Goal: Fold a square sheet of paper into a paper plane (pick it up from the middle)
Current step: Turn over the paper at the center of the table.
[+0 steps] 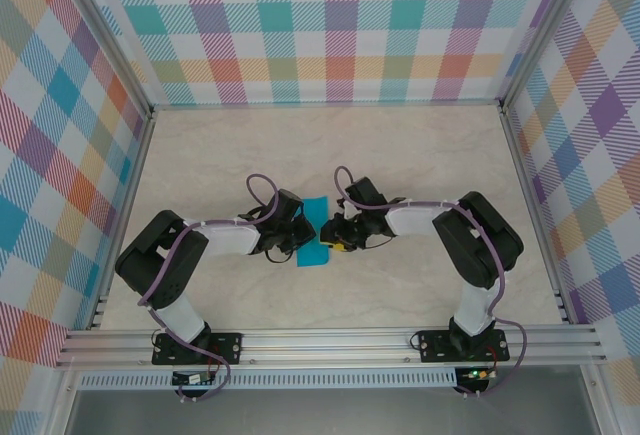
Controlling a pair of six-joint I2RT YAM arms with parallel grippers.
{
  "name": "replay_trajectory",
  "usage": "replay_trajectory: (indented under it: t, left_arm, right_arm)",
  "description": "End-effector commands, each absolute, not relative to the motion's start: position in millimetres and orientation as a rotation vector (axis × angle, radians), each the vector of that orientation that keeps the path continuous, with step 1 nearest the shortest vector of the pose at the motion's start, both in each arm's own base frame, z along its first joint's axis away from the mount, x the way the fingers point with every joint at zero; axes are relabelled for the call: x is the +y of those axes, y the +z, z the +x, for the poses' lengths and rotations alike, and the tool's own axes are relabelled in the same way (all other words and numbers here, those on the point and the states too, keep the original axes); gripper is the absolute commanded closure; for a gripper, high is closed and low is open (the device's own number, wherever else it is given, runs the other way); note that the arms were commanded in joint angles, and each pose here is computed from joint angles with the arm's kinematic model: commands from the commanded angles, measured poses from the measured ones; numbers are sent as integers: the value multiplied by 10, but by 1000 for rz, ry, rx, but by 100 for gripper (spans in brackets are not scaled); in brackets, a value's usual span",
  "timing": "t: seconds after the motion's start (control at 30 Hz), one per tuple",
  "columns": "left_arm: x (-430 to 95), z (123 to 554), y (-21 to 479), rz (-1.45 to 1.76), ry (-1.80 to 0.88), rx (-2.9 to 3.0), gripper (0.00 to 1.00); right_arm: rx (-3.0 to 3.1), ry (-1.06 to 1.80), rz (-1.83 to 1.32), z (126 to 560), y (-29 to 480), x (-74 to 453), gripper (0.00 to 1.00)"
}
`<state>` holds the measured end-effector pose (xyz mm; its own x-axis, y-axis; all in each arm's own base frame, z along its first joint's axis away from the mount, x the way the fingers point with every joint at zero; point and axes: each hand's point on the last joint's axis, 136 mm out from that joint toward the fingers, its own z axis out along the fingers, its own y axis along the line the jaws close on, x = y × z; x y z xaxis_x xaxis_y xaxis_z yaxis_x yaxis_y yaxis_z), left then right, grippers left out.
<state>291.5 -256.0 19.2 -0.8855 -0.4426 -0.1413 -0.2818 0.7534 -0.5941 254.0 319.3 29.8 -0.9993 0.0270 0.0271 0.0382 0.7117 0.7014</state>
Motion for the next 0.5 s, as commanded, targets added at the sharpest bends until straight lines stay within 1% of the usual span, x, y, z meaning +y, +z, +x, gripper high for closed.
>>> replay_trajectory:
  t: [0.0,0.27,0.37,0.47]
  left_arm:
    - [-2460,2800,43,-589,-775,2724,88]
    - [-2455,2801,78,-586,-776,2719,88]
    - [-2455,2799,77,-586,-775,2721,88]
    - [-2459,2804,93,-583,-780,2717,87]
  right_arm:
    - [-2871,-1215,-48,2571,332,3274,68]
    - [-2873,-1192,-123,2642,227,3293,68]
    - [-2867,-1204,-117,2652,219,3315,70]
    - [-2870,-1216,-99,2655,224,3315,76]
